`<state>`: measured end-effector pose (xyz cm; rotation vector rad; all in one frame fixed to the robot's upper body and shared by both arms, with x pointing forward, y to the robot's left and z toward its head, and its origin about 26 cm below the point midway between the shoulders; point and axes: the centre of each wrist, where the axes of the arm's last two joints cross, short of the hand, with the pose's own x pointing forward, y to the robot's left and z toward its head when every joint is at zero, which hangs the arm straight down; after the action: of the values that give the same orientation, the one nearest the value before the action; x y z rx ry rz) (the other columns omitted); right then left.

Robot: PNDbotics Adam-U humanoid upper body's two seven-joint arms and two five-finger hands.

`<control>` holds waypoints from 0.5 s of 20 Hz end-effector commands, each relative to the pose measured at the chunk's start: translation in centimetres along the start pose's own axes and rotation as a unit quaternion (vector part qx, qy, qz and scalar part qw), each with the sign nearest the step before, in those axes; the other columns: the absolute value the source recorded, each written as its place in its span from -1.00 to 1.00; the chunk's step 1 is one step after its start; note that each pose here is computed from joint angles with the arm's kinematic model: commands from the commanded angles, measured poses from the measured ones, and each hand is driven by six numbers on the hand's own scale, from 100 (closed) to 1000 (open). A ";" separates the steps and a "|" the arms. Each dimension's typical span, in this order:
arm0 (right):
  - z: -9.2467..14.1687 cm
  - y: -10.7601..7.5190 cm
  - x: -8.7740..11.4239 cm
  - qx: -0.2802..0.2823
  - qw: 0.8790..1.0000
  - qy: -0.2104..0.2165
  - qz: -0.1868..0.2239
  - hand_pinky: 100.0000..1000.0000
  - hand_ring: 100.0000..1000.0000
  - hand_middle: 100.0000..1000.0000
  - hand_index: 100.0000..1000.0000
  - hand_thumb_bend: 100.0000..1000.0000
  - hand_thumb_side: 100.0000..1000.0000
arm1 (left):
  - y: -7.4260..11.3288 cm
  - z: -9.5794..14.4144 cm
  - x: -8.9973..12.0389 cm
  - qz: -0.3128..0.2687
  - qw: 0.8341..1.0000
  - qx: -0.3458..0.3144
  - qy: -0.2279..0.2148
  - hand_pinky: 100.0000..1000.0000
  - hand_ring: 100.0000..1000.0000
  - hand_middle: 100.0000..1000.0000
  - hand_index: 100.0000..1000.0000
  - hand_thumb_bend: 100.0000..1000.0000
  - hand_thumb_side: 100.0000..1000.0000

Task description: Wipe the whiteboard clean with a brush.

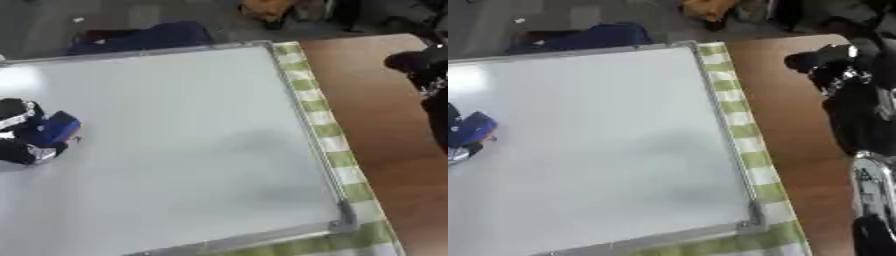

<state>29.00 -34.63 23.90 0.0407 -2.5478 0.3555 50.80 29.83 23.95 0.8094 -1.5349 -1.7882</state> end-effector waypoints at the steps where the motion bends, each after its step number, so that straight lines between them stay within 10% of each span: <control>1: -0.6 -0.2 0.7 0.005 1.000 -0.012 0.007 0.62 0.39 -0.04 0.20 -0.25 0.56 | -0.6 -2.0 1.9 -0.011 0.999 -0.033 -0.036 0.00 -0.27 -0.72 -0.79 -0.40 0.01; 10: -0.5 -0.2 0.7 0.003 1.000 -0.010 0.005 0.63 0.40 -0.04 0.20 -0.25 0.55 | 0.1 -4.2 5.0 -0.052 0.994 -0.047 -0.089 -0.01 -0.27 -0.72 -0.80 -0.44 0.06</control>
<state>29.01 -34.62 23.91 0.0410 -2.5455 0.3496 51.05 25.30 24.31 0.7980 -1.5861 -1.8804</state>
